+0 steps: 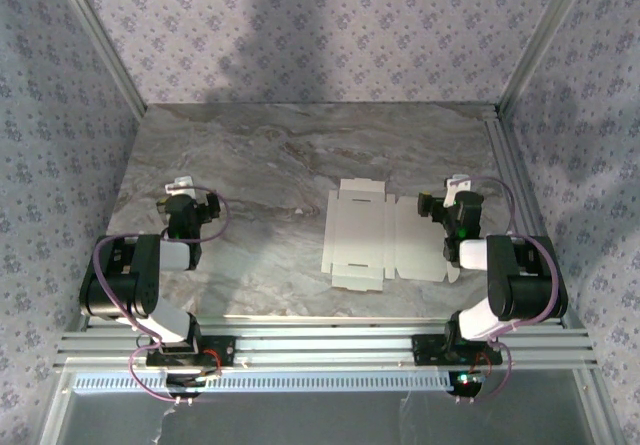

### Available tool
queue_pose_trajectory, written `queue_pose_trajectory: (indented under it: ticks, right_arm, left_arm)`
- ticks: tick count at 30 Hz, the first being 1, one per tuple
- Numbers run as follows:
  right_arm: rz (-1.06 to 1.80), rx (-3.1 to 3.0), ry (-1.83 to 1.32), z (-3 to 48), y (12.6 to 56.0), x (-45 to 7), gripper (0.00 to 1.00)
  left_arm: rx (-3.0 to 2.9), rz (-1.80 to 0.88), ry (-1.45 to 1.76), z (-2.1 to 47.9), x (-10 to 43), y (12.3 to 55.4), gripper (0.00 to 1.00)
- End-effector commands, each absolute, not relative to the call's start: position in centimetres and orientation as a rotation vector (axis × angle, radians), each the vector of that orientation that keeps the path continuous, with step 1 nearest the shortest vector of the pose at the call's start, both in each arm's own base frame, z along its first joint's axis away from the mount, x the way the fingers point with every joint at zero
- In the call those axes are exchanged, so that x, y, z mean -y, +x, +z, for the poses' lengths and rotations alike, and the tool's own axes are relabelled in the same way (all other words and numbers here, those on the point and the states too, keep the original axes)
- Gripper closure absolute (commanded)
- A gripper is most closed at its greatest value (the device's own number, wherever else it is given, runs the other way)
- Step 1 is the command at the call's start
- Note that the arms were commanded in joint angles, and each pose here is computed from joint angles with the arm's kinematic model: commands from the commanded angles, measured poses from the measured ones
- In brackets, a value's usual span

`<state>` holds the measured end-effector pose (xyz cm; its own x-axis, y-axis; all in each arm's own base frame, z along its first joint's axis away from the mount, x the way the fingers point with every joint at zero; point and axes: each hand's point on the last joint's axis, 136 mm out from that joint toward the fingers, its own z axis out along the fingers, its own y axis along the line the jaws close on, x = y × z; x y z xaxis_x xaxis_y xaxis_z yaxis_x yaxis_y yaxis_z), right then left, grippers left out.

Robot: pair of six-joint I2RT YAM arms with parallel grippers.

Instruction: Fold the paper box

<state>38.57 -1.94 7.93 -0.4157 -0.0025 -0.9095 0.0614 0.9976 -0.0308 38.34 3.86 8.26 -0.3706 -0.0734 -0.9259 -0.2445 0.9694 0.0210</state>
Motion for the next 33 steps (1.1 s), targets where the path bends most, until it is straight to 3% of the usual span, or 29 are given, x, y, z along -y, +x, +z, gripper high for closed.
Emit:
queue_pose_trajectory:
  ticks: [1, 4, 8, 10, 12, 14, 15, 17, 20, 22, 25, 29, 33]
  right_arm:
    - [-0.188, -1.989, 0.120, 10.3, 38.8, 3.4, 0.01]
    - [-0.241, -1.960, 0.288, 15.1, 39.1, 5.2, 0.01]
    - [-0.245, -1.716, 0.285, 28.4, 40.4, 3.7, 0.01]
    - [-0.226, -1.635, 0.301, 35.8, 40.3, 2.6, 0.01]
    - [-0.085, -1.666, 0.474, 40.2, 39.9, 3.0, 0.01]
    - [0.021, -1.799, 0.948, 37.1, 37.5, 5.7, 0.01]
    - [0.131, -1.863, 0.977, 36.2, 37.9, 5.4, 0.01]
    - [0.276, -1.962, 0.752, 36.8, 39.7, 2.1, 0.01]
    - [0.084, -2.101, 0.557, 35.4, 38.1, -2.3, 0.03]
    - [0.115, -2.221, 0.425, 32.4, 37.7, -6.0, 0.13]
    - [0.189, -2.388, 0.390, 25.8, 37.4, -9.4, 0.18]
    - [0.356, -2.555, 0.485, 18.2, 37.3, -13.1, 0.30]
    - [0.355, -2.698, 0.447, 13.4, 35.6, -16.4, 0.37]
  left_arm:
    - [-1.899, 0.198, -0.219, 10.4, -3.8, 39.0, 0.00]
    - [-1.945, 0.261, -0.211, 13.7, -3.6, 39.3, 0.00]
    - [-1.719, 0.216, -0.285, 22.2, -2.7, 40.7, 0.00]
    - [-1.631, 0.193, -0.647, 26.5, -5.4, 40.4, 0.00]
    - [-1.716, 0.058, -1.163, 26.0, -7.2, 37.9, 0.00]
    - [-1.842, -0.043, -1.370, 23.9, -7.1, 37.6, 0.00]
    - [-1.912, -0.201, -1.339, 23.3, -5.6, 39.4, 0.01]
    - [-2.031, -0.445, -1.259, 22.3, -1.3, 42.1, 0.10]
    - [-2.230, -0.520, -1.087, 20.5, 5.6, 41.9, 0.12]
    - [-2.391, -0.535, -0.899, 18.6, 11.1, 40.6, 0.19]
    - [-2.609, -0.564, -0.651, 14.4, 17.8, 37.8, 0.33]
    - [-2.803, -0.596, -0.425, 9.1, 23.3, 33.6, 0.46]
    - [-2.838, -0.665, -0.327, 6.5, 26.3, 30.6, 0.47]
